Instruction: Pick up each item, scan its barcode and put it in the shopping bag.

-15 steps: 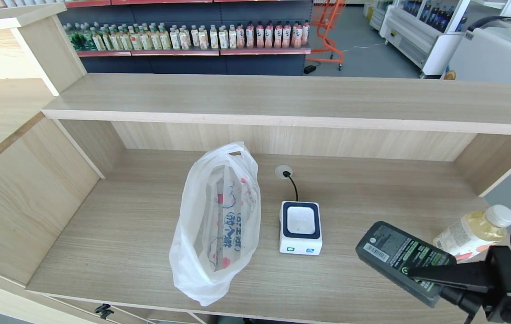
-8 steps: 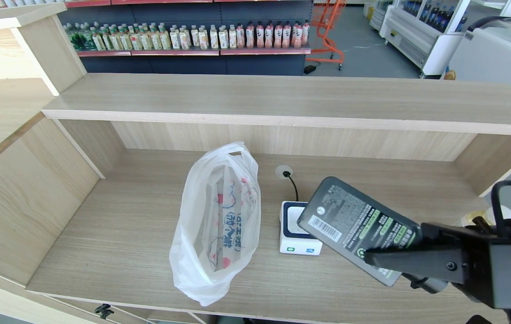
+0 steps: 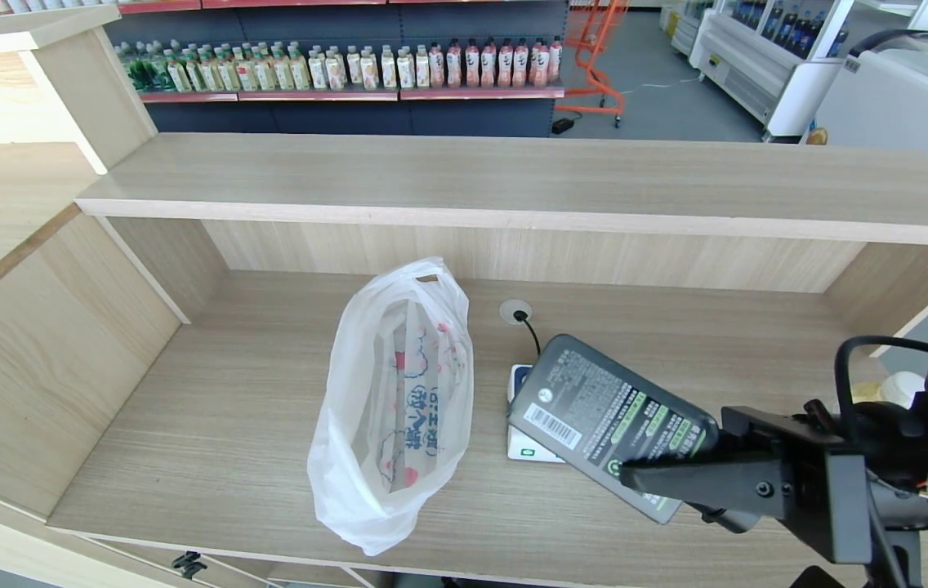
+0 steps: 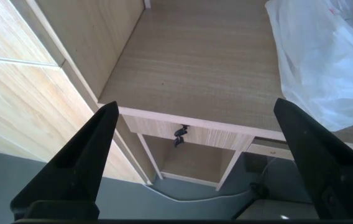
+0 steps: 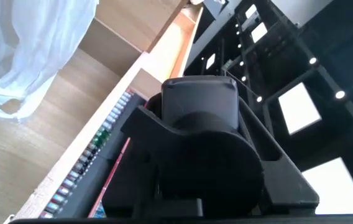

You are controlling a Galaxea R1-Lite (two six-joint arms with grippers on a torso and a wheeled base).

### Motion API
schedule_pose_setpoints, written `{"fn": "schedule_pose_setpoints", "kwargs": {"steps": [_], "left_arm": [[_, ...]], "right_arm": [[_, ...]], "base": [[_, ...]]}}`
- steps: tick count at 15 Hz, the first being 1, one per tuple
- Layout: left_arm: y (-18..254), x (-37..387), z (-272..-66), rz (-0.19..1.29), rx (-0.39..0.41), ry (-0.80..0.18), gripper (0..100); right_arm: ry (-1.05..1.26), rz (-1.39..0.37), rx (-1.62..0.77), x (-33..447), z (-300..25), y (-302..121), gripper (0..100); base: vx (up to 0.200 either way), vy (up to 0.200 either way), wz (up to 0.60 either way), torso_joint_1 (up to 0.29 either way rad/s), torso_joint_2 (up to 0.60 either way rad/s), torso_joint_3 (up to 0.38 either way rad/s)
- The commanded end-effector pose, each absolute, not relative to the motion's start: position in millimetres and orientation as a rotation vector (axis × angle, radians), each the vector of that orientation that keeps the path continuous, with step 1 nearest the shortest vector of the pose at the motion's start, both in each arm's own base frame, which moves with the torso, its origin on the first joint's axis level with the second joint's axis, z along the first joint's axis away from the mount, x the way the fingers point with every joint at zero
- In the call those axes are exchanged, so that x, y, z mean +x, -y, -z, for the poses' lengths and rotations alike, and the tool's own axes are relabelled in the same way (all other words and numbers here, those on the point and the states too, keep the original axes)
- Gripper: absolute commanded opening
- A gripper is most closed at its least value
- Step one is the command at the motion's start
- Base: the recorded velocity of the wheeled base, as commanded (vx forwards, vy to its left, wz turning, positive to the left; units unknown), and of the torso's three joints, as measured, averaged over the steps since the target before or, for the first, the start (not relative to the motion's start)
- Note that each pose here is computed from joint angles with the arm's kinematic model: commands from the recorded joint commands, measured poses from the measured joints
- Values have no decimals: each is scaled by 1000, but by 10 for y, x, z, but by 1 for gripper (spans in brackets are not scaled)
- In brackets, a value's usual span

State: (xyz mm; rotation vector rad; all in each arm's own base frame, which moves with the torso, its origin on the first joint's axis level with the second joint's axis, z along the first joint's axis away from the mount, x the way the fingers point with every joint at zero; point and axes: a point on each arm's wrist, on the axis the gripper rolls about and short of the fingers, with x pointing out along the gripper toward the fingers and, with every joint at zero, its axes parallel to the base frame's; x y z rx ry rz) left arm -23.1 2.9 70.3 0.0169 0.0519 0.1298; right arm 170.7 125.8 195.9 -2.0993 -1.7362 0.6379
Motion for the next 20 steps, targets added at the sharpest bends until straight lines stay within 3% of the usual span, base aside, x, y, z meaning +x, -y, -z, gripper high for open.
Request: {"fn": "schedule_pose_setpoints", "kwargs": {"steps": [1, 18, 20], "left_arm": [[-29, -231, -703, -130, 17, -51, 100], [-29, -231, -703, -130, 17, -51, 100], [-29, -231, -703, -130, 17, -51, 100]], "right_arm": [[1739, -634, -2099, 1706, -1965, -1258, 0], [1759, -581, -2108, 1580, -2033, -1183, 0], [1681, -627, -2021, 1537, -2135, -1150, 0]], "base": [[0, 0, 0, 0, 0, 0], [0, 0, 0, 0, 0, 0], [0, 0, 0, 0, 0, 0]]}}
